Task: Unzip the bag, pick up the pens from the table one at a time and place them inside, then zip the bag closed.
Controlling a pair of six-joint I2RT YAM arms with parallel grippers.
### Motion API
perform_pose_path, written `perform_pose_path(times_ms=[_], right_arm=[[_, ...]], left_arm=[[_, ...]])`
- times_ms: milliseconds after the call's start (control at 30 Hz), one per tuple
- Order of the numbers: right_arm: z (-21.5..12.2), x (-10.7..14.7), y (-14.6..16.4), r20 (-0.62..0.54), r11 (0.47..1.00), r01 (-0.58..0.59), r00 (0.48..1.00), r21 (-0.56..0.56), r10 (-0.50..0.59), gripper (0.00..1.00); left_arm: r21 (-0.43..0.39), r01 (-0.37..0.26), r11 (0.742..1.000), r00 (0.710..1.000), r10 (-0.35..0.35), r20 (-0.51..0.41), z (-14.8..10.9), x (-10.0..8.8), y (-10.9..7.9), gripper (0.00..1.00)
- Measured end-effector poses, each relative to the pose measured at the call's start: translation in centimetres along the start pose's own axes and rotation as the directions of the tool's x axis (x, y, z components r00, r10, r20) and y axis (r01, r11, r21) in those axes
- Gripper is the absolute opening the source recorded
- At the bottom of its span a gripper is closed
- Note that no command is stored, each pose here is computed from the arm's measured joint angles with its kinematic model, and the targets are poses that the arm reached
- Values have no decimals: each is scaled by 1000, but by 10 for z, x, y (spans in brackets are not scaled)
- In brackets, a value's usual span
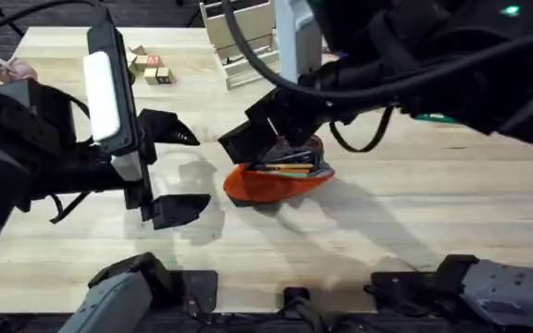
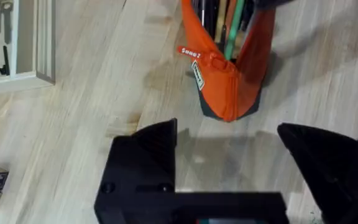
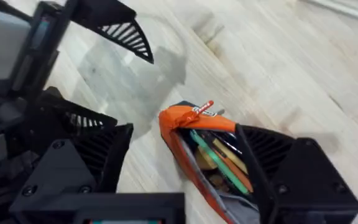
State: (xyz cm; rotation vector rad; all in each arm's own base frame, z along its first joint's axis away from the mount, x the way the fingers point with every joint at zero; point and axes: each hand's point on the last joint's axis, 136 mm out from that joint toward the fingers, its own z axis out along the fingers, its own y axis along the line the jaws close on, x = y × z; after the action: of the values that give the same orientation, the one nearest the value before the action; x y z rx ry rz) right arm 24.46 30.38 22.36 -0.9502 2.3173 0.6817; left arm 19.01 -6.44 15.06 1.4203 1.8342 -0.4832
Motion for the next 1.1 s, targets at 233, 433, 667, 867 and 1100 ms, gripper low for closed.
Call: perform_pose_path(times_ms=[233, 433, 667, 867, 1100], right_arm=[[6, 2, 0, -11, 1000, -8, 1000, 6, 8, 998], [11, -1, -1, -7, 1000, -7, 1000, 6, 7, 998], [41, 2, -9, -38, 1000, -15, 999, 10, 15, 998], [60, 7, -14, -70, 1000, -21, 997, 13, 22, 998], [85, 23, -21, -136, 999, -31, 990, 17, 33, 998]], left_arm=[[0, 0, 1000, 1000, 0, 0, 0, 0, 0, 993], [0, 0, 1000, 1000, 0, 0, 0, 0, 0, 993], [0, 0, 1000, 1000, 0, 0, 0, 0, 0, 993], [0, 0, 1000, 1000, 0, 0, 0, 0, 0, 993], [0, 0, 1000, 1000, 0, 0, 0, 0, 0, 993]])
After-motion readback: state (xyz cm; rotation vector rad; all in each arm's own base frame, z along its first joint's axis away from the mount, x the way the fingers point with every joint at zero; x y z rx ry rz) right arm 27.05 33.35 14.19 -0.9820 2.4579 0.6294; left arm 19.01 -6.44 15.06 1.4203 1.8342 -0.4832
